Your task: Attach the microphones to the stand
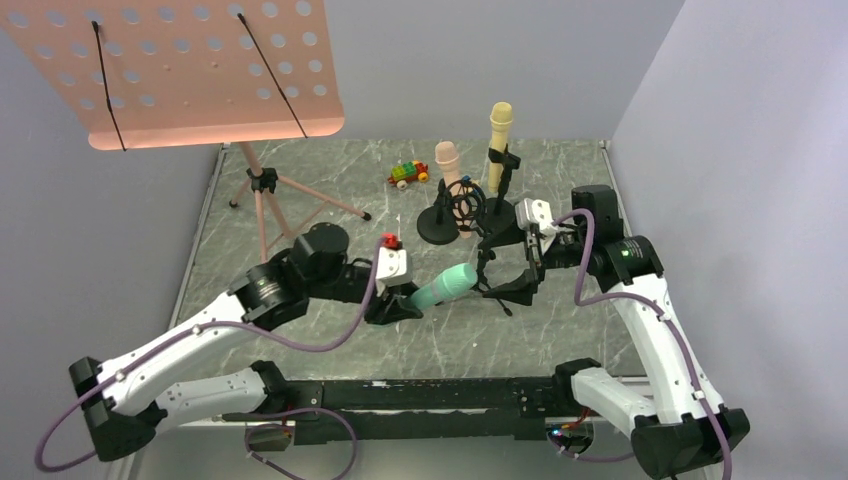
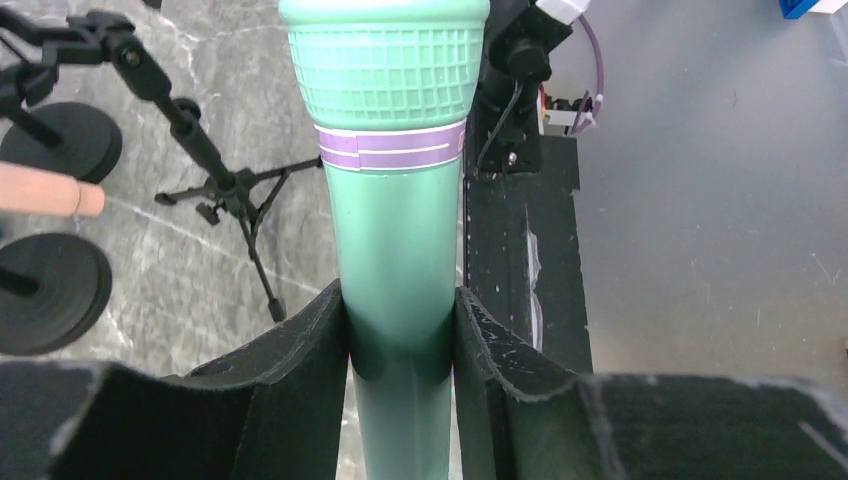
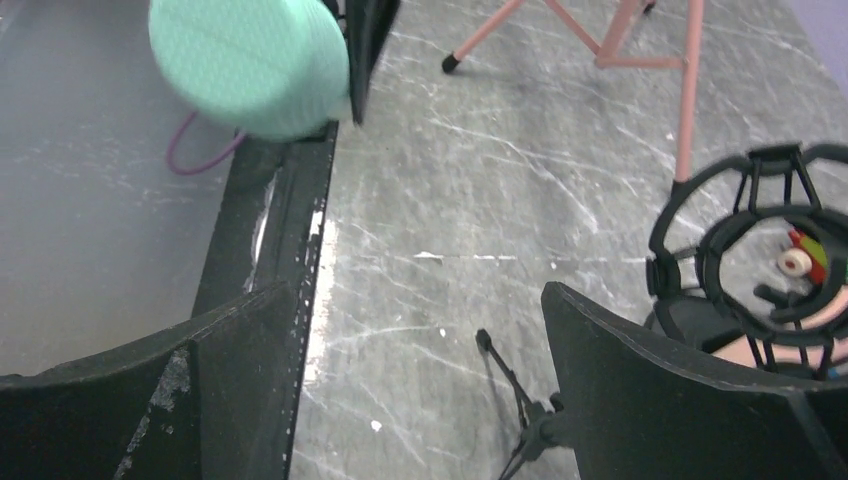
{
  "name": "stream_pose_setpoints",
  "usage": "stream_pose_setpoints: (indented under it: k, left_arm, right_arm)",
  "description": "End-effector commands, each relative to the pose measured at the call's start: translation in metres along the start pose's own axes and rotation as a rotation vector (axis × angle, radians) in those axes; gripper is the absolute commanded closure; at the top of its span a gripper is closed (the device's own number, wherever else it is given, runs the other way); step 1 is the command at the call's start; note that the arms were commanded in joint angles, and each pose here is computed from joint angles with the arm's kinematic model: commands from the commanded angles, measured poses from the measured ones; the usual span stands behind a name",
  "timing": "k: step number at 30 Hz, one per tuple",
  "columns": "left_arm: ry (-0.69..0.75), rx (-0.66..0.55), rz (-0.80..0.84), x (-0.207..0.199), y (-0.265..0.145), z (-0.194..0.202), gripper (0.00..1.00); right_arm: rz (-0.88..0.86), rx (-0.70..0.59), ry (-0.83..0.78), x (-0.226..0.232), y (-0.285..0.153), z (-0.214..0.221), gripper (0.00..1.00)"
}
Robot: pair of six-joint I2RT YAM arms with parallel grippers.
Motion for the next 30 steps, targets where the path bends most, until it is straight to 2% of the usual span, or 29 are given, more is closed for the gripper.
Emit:
stream_pose_setpoints:
  k: [1,13,20,28,30]
  left_arm:
    - [0.038,-0.117,0.031,0.006,0.020,-0.044,1.00]
    - [-0.028,-0.069,0.014,0.015,0.050,-0.047,1.00]
    - [-0.060,-0.025,0.000,0.020,0.056,-0.042,1.00]
    - [-0.072,-0.003,0.008,0.021,0.059,-0.042,1.00]
    - [-0.072,-0.004,0.007,0.022,0.060,-0.042,1.00]
  right_arm:
    - [-0.060,-0.042,-0.062,0.006,0.007,-0.028,0.00]
    - [-0.107,-0.045,-0.037,0.012,0.017,-0.034,0.01]
    - [-0.118,-0.052,-0.016,0.014,0.018,-0.038,0.22]
    - [-0.124,-0.053,-0.014,0.017,0.018,-0.036,0.25]
    - [-0.124,-0.053,-0.013,0.017,0.018,-0.036,0.29]
Point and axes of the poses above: each gripper's point midway between its finger pads, its own y axis out along the fingers, its own x axis along the line the jaws close on, z = x × y, the point moved 5 cm from there along -y, back along the fingers, and after that the axes turned 3 degrees about y, right-handed, at the moved point
